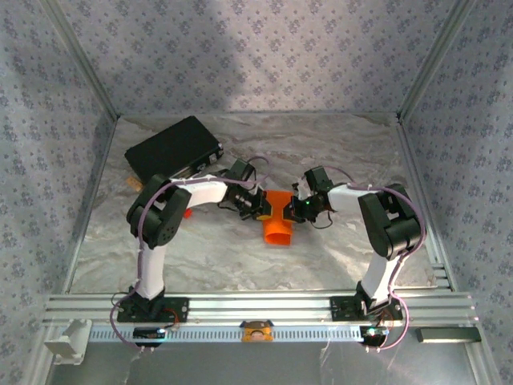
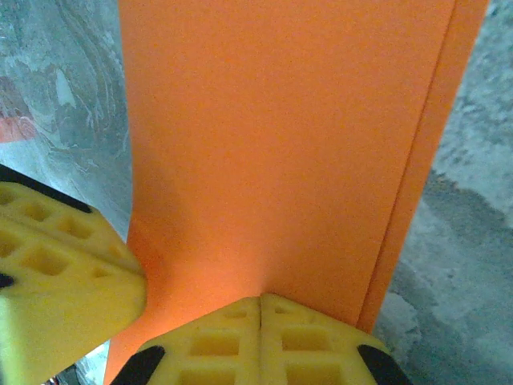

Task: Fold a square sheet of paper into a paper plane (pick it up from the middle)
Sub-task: First fold the square sheet of paper in half at the center of the table.

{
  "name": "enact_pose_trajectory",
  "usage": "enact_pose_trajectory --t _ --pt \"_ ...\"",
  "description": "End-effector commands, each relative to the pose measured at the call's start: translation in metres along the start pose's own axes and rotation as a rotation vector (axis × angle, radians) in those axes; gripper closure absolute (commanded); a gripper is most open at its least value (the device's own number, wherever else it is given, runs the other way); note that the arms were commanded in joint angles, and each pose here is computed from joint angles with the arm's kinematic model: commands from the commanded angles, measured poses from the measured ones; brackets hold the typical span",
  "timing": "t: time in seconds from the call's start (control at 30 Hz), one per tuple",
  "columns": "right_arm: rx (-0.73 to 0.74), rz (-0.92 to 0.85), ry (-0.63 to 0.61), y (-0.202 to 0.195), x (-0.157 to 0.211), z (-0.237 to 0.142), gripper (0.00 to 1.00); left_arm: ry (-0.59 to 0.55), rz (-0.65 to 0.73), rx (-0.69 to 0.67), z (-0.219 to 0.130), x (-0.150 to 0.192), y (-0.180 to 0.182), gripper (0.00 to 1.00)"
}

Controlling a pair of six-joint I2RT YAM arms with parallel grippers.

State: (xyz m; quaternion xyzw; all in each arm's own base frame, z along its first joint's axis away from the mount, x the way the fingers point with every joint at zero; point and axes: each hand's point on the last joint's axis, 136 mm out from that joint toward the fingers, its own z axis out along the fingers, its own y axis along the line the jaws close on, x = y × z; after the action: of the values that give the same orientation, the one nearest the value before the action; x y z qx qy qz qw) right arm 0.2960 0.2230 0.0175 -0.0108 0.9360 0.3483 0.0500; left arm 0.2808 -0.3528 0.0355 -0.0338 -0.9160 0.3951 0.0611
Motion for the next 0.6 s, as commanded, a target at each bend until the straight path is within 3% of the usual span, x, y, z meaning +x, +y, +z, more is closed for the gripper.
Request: enact_pose_trajectory --t 0.0,0.27,0.57 --pt "0.130 0.075 0.091 -0.034 0.028 0.008 1.00 0.046 0.012 -0.062 0.004 0.012 0.025 1.00" --pt "0.132 0.073 0.090 -0.034 0.028 0.009 1.00 0.032 0.035 -0.159 0.004 0.019 0.058 1.00" --pt "0.133 0.070 0.085 -0.034 0.028 0.008 1.00 -0.031 0.088 -0.007 -0.021 0.008 -0.004 1.00"
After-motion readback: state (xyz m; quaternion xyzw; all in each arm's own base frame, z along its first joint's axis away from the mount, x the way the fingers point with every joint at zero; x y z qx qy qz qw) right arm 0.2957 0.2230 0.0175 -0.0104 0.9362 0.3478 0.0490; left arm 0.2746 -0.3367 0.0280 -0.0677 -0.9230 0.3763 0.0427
